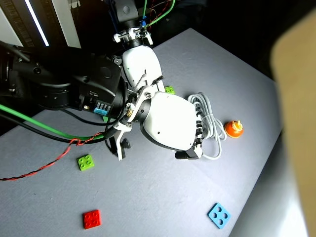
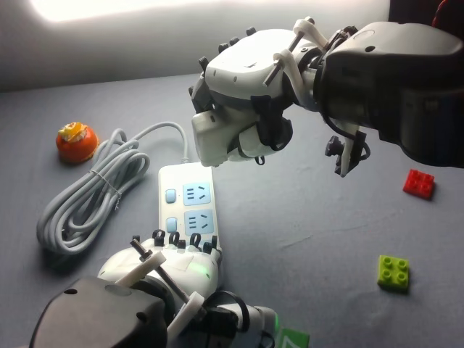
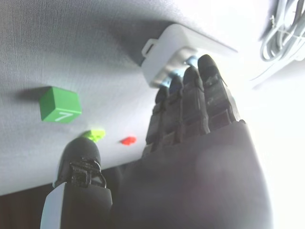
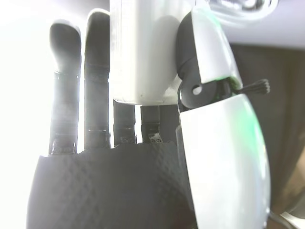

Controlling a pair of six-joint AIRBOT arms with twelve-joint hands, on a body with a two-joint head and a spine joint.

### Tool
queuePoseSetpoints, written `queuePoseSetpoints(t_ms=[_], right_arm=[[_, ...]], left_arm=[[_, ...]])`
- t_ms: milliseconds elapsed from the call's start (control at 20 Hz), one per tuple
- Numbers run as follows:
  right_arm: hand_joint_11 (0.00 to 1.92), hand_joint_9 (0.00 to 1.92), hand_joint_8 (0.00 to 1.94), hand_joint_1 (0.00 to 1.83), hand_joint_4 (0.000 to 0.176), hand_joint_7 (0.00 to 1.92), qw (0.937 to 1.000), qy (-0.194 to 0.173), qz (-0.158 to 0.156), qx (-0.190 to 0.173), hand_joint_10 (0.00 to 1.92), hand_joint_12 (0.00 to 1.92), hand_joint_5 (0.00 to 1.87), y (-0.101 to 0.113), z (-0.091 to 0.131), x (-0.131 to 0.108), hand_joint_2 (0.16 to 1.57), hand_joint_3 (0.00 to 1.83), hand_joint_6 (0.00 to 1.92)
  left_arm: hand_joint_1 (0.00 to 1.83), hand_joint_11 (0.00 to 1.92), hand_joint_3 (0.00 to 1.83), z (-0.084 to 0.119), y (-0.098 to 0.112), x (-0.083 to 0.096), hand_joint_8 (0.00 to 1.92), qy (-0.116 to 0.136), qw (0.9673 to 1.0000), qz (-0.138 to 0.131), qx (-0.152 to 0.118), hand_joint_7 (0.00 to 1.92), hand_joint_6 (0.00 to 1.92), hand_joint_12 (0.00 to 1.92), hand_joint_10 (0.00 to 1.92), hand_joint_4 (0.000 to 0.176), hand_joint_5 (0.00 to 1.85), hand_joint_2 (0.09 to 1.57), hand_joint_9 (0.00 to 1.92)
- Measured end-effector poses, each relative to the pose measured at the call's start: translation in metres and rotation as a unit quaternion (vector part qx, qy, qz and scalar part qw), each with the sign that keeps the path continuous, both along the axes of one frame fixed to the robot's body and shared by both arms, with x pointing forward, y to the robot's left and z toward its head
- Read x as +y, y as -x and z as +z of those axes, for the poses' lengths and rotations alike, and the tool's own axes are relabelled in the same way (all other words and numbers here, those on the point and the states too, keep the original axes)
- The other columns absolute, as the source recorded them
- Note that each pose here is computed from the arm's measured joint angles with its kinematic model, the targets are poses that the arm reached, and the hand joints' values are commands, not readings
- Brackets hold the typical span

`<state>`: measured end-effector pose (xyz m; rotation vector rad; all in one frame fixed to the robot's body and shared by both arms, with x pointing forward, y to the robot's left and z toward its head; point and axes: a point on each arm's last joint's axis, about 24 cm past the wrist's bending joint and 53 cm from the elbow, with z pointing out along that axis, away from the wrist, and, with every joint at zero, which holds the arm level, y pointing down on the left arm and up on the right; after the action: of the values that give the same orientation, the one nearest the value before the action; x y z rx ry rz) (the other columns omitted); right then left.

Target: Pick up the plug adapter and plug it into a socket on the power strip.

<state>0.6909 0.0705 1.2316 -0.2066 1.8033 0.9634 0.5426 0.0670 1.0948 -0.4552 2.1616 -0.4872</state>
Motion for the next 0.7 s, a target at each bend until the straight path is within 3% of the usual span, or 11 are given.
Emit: queuePoseSetpoints(t_ms=[50,200,350,500,600,700], right_arm=[[0.69,0.81,1.3,1.24,0.0,0.93,1.0,-0.002,0.0,0.002,1.2,1.59,0.82,0.0,-0.001,0.0,1.18,0.0,1.04],[0.67,0.78,1.32,1.23,0.0,0.92,0.9994,-0.012,-0.012,0.029,1.23,1.6,0.85,0.0,-0.008,0.002,1.17,0.0,1.0],[0.66,0.77,1.32,1.23,0.0,0.91,0.9984,-0.005,-0.019,0.053,1.22,1.6,0.82,0.002,-0.021,0.006,1.18,0.0,1.05],[0.68,0.79,1.32,1.22,0.0,0.91,0.9968,0.018,-0.028,0.073,1.21,1.58,0.84,0.003,-0.035,0.003,1.18,0.0,1.03],[0.7,0.81,1.3,1.24,0.0,0.93,0.9965,0.04,-0.029,0.067,1.2,1.56,0.9,0.003,-0.04,0.002,1.16,0.0,0.92],[0.69,0.8,1.29,1.24,0.0,0.93,0.9962,0.045,-0.034,0.066,1.19,1.56,0.89,0.002,-0.04,0.002,1.16,0.0,0.94]], left_arm=[[0.0,0.0,0.0,0.0,0.0,0.0,0.01,0.0,1.0,0.0,0.0,0.13,0.0,0.48,0.01,0.0,0.14,1.23,0.13],[0.0,0.0,0.0,0.001,0.0,0.0,0.0,0.0,1.0,0.0,-0.002,0.1,0.0,0.34,0.0,0.0,0.1,1.24,0.09],[0.0,0.0,0.0,0.0,0.0,0.0,0.0,0.0,1.0,-0.001,0.0,0.11,0.0,0.39,0.01,0.0,0.11,1.23,0.12],[0.0,0.0,0.0,0.0,0.0,0.0,0.0,0.0,1.0,-0.001,0.0,0.1,0.0,0.4,0.0,0.0,0.11,1.23,0.09],[0.01,0.0,0.0,0.0,0.0,0.0,0.0,0.0,1.0,0.0,0.0,0.11,0.0,0.4,0.0,0.0,0.12,1.23,0.1],[0.0,0.0,0.0,0.0,0.0,0.0,0.0,0.0,1.0,0.0,0.001,0.11,0.0,0.38,0.0,0.0,0.12,1.23,0.1]])
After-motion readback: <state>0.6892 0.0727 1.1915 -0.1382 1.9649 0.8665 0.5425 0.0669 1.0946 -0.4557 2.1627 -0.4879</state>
